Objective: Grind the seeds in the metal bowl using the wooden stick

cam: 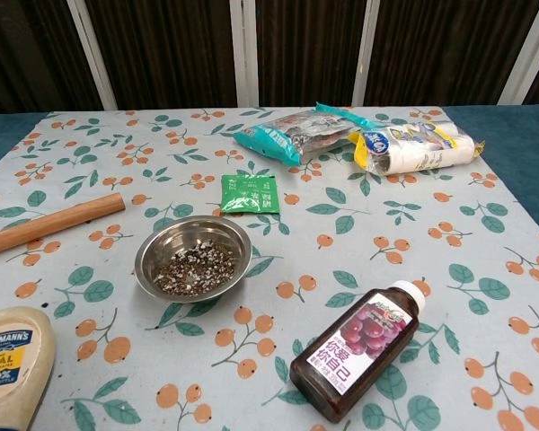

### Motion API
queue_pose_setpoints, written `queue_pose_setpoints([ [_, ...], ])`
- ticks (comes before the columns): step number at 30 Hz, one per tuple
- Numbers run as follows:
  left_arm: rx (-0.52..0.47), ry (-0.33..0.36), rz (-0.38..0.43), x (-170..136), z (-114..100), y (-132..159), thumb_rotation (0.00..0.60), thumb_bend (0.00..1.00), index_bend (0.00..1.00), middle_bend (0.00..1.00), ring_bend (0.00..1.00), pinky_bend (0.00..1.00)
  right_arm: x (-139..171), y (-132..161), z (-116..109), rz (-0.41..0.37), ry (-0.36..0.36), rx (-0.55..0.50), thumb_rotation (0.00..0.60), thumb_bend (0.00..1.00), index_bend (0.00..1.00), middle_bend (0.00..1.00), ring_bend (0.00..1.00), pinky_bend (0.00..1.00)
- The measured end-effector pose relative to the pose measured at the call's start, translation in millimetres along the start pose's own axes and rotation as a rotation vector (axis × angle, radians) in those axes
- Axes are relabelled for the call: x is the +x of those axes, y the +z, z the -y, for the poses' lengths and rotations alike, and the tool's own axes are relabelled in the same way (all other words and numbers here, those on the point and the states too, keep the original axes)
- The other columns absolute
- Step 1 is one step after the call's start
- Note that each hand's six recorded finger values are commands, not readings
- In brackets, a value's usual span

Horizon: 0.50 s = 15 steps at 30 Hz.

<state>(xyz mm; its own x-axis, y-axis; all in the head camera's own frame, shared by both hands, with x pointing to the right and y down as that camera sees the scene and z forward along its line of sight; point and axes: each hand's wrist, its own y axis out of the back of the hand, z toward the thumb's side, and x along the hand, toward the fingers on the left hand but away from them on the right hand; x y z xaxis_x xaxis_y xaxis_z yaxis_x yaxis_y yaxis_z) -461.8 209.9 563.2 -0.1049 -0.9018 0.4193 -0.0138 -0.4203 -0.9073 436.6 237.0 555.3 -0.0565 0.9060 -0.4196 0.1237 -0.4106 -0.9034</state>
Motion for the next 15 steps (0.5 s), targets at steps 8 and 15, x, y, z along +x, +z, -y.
queue_pose_setpoints([
  [8, 0.002, -0.003, -0.078, 43, -12, 16, 0.600, 0.18, 0.17, 0.11, 0.06, 0.09, 0, -2, -1, 0.005, 0.003, -0.018, 0.600, 0.37, 0.00, 0.00, 0.00, 0.00],
  [15, -0.025, -0.062, -0.157, 84, -9, 42, 0.600, 0.20, 0.31, 0.30, 0.06, 0.07, 0, -2, 0, 0.006, 0.015, -0.024, 0.600, 0.37, 0.00, 0.00, 0.00, 0.00],
])
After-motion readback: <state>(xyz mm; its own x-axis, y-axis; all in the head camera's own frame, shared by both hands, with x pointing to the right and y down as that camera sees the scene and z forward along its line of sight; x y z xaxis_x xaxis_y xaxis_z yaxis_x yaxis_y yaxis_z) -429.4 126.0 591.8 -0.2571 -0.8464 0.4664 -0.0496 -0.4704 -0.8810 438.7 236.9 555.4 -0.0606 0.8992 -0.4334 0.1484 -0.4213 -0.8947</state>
